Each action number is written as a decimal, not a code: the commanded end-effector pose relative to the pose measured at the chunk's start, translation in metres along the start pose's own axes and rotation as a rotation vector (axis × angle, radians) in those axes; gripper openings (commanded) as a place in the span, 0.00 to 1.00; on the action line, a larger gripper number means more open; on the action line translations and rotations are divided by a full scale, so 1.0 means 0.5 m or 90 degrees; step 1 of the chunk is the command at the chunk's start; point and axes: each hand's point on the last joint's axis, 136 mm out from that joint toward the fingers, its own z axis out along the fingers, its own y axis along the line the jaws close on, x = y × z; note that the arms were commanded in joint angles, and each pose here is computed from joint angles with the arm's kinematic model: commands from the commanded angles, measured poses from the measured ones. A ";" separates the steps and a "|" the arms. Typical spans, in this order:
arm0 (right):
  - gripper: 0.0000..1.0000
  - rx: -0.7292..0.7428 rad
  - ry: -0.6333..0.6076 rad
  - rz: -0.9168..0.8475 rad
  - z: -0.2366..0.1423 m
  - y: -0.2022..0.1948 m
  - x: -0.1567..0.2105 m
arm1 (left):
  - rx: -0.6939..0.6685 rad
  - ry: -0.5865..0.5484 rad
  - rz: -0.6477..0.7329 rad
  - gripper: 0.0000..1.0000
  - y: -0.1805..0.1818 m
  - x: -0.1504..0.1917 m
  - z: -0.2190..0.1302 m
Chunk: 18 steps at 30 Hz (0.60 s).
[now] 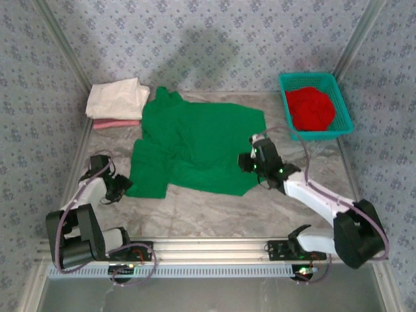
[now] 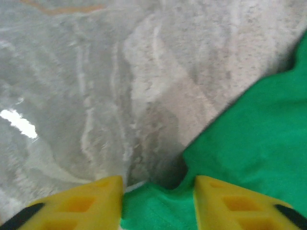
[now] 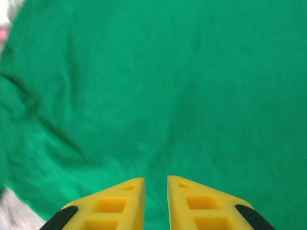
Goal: Fold and stack the t-shirts
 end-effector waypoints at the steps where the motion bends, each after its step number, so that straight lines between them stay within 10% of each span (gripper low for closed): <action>1: 0.22 0.048 -0.044 0.053 -0.048 -0.043 0.025 | 0.051 -0.010 0.030 0.28 -0.041 -0.022 -0.012; 6: 0.23 0.136 0.002 0.141 -0.094 -0.138 0.134 | 0.052 -0.008 0.046 0.00 -0.041 -0.015 -0.022; 18: 0.42 0.040 0.160 0.280 -0.041 -0.156 0.219 | 0.103 -0.027 0.076 0.00 -0.085 -0.019 -0.069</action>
